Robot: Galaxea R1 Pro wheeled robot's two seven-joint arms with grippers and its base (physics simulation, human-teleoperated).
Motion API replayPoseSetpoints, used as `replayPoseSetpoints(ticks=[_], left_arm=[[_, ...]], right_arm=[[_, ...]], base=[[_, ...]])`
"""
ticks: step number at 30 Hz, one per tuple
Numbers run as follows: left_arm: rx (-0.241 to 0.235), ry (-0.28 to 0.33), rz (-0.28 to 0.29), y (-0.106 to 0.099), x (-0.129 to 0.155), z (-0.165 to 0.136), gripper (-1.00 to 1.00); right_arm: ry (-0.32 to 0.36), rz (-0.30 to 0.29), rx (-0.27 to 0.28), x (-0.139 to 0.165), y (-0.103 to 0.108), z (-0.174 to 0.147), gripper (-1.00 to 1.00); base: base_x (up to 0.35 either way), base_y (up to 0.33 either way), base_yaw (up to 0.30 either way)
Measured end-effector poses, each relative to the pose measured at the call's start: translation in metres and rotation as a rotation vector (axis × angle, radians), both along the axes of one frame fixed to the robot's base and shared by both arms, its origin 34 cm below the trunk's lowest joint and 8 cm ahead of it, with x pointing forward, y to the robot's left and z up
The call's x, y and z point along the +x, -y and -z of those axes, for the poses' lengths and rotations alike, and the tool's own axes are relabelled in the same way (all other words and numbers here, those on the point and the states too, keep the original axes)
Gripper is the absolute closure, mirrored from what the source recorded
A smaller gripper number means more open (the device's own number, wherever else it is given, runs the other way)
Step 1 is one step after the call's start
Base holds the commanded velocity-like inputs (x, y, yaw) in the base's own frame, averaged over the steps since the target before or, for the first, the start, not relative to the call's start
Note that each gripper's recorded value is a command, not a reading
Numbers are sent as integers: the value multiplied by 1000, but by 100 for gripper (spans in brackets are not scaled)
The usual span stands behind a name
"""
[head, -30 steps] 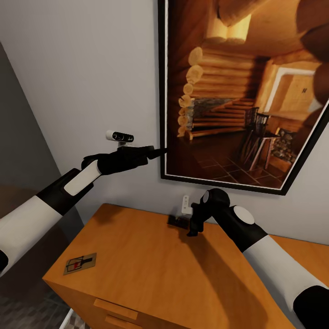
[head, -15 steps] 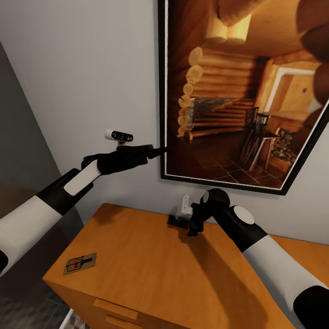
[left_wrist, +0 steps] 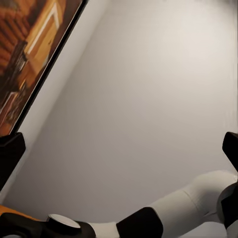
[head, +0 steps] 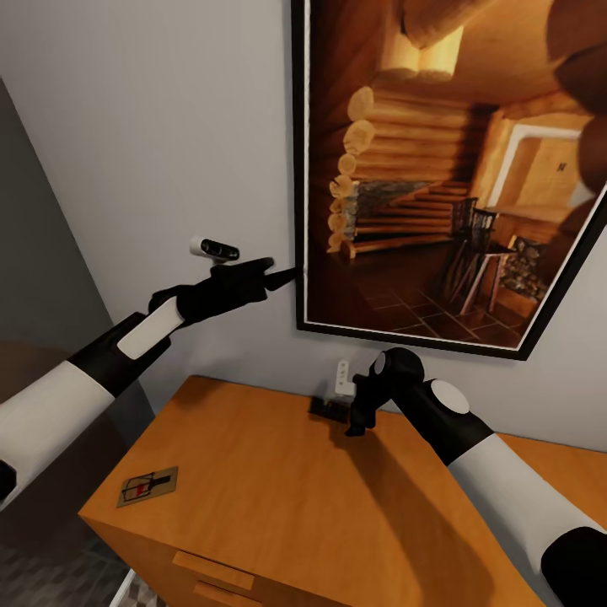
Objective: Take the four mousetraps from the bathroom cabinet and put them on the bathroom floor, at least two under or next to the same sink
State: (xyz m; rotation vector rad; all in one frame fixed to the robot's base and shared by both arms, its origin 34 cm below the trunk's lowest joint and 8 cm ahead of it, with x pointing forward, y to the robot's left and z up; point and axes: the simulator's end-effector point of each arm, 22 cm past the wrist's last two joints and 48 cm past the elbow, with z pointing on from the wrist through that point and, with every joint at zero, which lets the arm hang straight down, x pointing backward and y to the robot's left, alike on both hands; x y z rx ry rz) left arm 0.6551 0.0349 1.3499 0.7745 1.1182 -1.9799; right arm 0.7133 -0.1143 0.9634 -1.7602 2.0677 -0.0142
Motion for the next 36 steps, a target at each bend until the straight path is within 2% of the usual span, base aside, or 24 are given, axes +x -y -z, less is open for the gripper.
replayPoseSetpoints(ticks=[12,36], left_arm=[[-10,-19,-11,-3,6,1,-100],[-17,3,16,1,-8,-17,-100]], right_arm=[[-1,0,0,0,0,0,-100],[-2,-1,-1,-3,1,-11,-100]], base=[[0,0,0],[0,0,0]])
